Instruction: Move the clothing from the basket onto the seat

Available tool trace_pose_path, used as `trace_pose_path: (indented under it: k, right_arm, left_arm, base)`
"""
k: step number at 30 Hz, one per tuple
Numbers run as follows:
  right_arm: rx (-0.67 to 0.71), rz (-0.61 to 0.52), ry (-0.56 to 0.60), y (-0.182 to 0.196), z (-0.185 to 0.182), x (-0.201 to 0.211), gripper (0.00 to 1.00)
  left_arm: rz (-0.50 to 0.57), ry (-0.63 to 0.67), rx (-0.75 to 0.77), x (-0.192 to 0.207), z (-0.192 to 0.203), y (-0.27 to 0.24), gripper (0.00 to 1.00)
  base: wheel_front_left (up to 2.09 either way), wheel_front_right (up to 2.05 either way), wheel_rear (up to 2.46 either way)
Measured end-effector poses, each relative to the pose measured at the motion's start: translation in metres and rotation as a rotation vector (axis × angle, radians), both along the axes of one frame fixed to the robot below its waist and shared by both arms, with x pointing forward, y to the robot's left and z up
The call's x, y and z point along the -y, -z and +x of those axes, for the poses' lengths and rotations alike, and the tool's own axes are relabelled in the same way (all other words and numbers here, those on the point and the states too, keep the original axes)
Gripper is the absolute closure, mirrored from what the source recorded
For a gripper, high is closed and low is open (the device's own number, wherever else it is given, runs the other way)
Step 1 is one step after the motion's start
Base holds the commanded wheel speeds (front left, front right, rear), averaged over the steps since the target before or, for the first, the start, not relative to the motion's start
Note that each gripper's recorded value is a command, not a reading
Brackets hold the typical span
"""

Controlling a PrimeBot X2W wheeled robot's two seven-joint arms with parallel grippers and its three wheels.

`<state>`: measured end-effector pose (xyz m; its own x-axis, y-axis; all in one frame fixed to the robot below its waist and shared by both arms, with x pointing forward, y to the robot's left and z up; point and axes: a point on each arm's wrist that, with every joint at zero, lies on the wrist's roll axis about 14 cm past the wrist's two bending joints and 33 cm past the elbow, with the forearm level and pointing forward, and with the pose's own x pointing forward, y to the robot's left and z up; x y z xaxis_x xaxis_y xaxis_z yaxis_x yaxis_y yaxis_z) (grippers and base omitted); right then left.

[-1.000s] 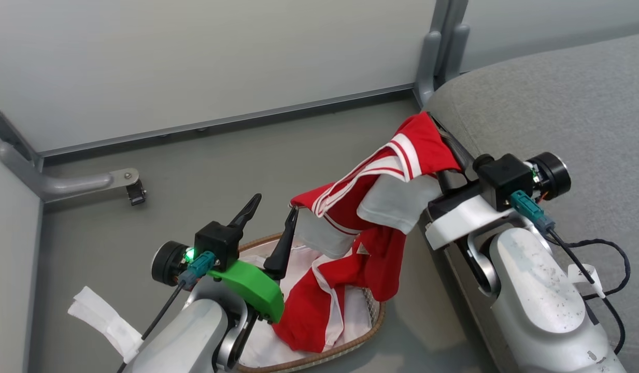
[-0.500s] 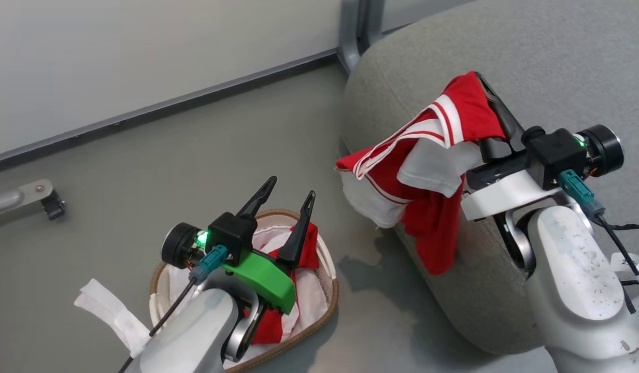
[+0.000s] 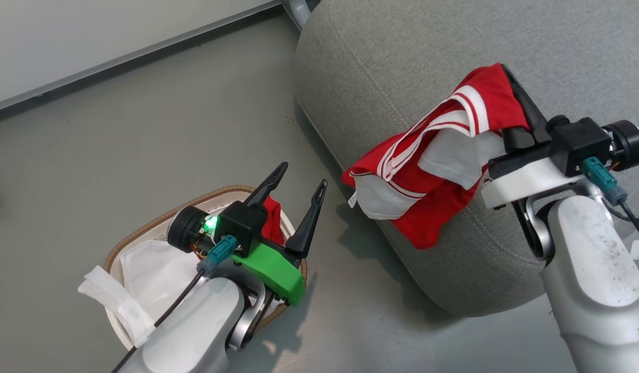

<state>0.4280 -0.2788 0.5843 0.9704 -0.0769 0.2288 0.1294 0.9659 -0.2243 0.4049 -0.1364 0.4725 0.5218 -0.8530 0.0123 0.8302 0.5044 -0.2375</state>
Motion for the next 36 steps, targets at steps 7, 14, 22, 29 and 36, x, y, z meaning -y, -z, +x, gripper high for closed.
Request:
trace_pose_path:
  k: [7, 14, 22, 29, 36]
  right_arm:
    - [0.052, -0.077, -0.005, -0.034, 0.043, 0.021, 1.00]
    - [0.159, -0.172, 0.036, -0.112, 0.096, 0.049, 1.00]
    - [0.186, -0.267, 0.154, -0.171, 0.134, 0.094, 1.00]
    - [0.052, -0.218, 0.250, -0.108, 0.162, 0.134, 1.00]
    - [-0.228, -0.092, 0.304, 0.045, 0.162, 0.151, 1.00]
  left_arm:
    - [-0.006, -0.040, -0.001, -0.011, 0.013, 0.006, 0.00]
    - [-0.003, -0.097, -0.013, -0.032, 0.027, 0.016, 0.00]
    - [0.012, -0.149, -0.025, -0.054, 0.038, 0.029, 0.00]
    - [0.039, -0.171, -0.066, -0.066, 0.044, 0.054, 0.00]
    - [0.065, -0.192, -0.113, -0.077, 0.049, 0.080, 0.00]
  base:
    - [0.00, 0.00, 0.00]
    - [0.00, 0.00, 0.00]
    - [0.00, 0.00, 0.00]
    - [0.00, 0.00, 0.00]
    - [0.00, 0.00, 0.00]
